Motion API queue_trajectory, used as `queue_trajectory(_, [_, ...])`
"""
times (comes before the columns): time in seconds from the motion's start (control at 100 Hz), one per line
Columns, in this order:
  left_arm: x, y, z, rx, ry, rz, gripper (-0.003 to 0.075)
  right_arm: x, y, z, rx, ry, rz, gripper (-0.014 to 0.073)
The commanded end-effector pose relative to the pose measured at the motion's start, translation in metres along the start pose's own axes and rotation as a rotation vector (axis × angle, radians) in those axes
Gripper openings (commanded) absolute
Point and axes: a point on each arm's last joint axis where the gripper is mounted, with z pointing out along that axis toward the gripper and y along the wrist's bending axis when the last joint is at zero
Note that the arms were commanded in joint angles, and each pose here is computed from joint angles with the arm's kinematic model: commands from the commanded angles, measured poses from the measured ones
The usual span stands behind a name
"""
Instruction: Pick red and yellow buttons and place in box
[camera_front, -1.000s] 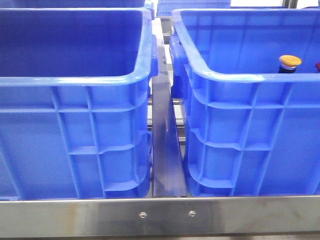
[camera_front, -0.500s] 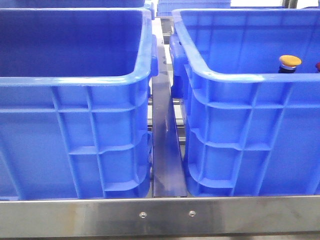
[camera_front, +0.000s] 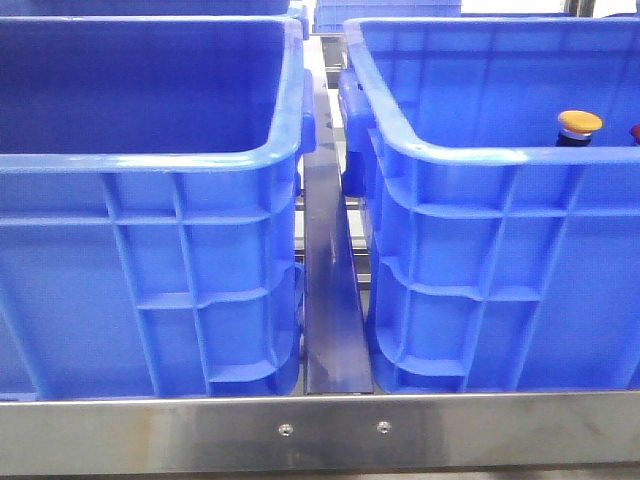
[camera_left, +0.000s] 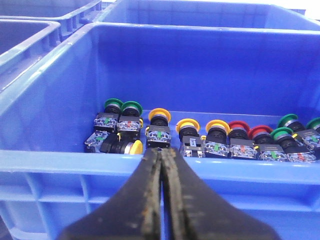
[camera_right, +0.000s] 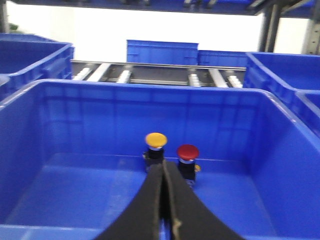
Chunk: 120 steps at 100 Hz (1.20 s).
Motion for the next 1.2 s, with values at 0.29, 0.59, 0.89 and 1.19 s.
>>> queue_trajectory(0.29, [-0.001,-0.001,-0.002,0.016,-0.071,-0.009,-0.0020,0.027,-0.001,0.002,0.013,-0.107,0.068,-0.0096])
queue_trajectory(0.59, [-0.001,-0.001,-0.002,0.016,-0.071,-0.009,-0.0020,0.027,-0.002,0.002,0.019,-0.114,0.066,-0.0096])
queue_trajectory(0.89, [-0.001,-0.001,-0.002,0.016,-0.071,-0.009,-0.0020,0.027,-0.002,0.002,0.019,-0.111,0.066,-0.0096])
queue_trajectory(1.19, [-0.001,-0.001,-0.002,0.016,-0.071,-0.009,-0.0020,0.027,-0.002,0.002,0.019,-0.111,0.066,-0.0096])
